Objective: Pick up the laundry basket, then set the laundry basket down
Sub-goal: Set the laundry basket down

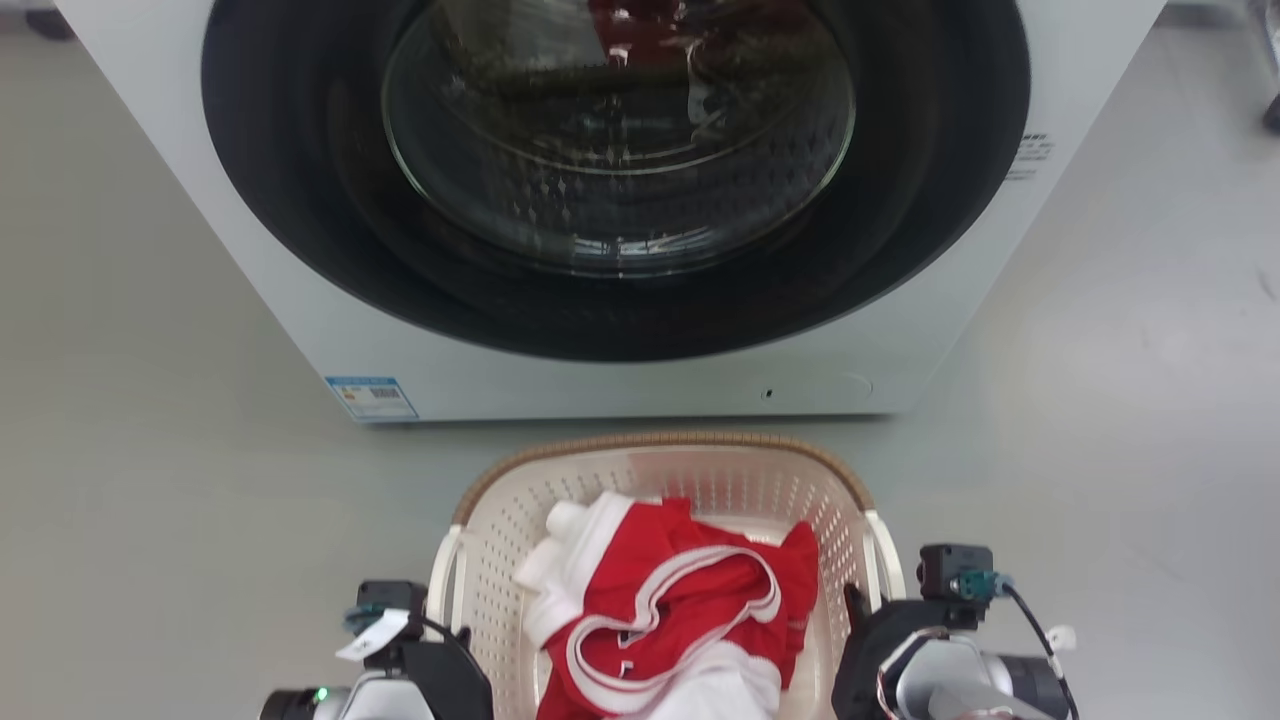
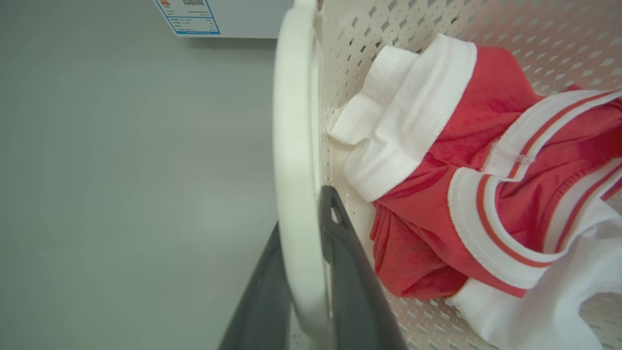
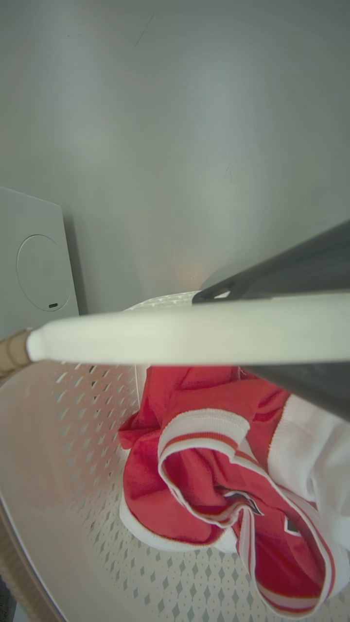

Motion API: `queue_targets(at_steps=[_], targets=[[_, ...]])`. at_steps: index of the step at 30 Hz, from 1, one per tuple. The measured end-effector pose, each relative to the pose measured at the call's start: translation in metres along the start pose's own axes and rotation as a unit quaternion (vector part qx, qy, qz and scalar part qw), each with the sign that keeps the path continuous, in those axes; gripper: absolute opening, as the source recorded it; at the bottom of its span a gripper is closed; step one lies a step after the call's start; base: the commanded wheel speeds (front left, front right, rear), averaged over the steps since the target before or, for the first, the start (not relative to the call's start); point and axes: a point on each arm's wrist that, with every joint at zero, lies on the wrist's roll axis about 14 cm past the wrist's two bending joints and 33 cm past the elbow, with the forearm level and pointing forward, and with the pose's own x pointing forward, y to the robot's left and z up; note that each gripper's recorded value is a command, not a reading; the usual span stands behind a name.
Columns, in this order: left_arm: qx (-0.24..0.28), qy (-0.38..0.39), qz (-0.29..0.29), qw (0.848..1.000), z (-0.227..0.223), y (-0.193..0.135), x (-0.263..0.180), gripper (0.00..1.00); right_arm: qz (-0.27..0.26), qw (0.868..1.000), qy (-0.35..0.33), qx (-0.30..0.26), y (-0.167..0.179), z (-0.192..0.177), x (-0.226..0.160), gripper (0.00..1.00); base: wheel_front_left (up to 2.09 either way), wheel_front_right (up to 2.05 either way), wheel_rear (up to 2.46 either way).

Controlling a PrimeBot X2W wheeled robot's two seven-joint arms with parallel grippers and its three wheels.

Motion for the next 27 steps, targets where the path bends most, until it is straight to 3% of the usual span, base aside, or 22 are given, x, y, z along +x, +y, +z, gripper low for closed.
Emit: queue_targets(at_steps=[13,27], targets=[[-0.005,-0.011,0.015,1.000,0.031,0.013,0.043,0.00,0.002,1.000,0.002,-0.023,-0.008,0.022,0.056,0.00,0.00,0.00,0.00],[-0.007,0.008,0.029,1.000,0.028,0.030,0.092,0.00,0.001,0.999,0.029,-0.031,-0.023,0.012,0.117,0.00,0.00,0.00,0.00]])
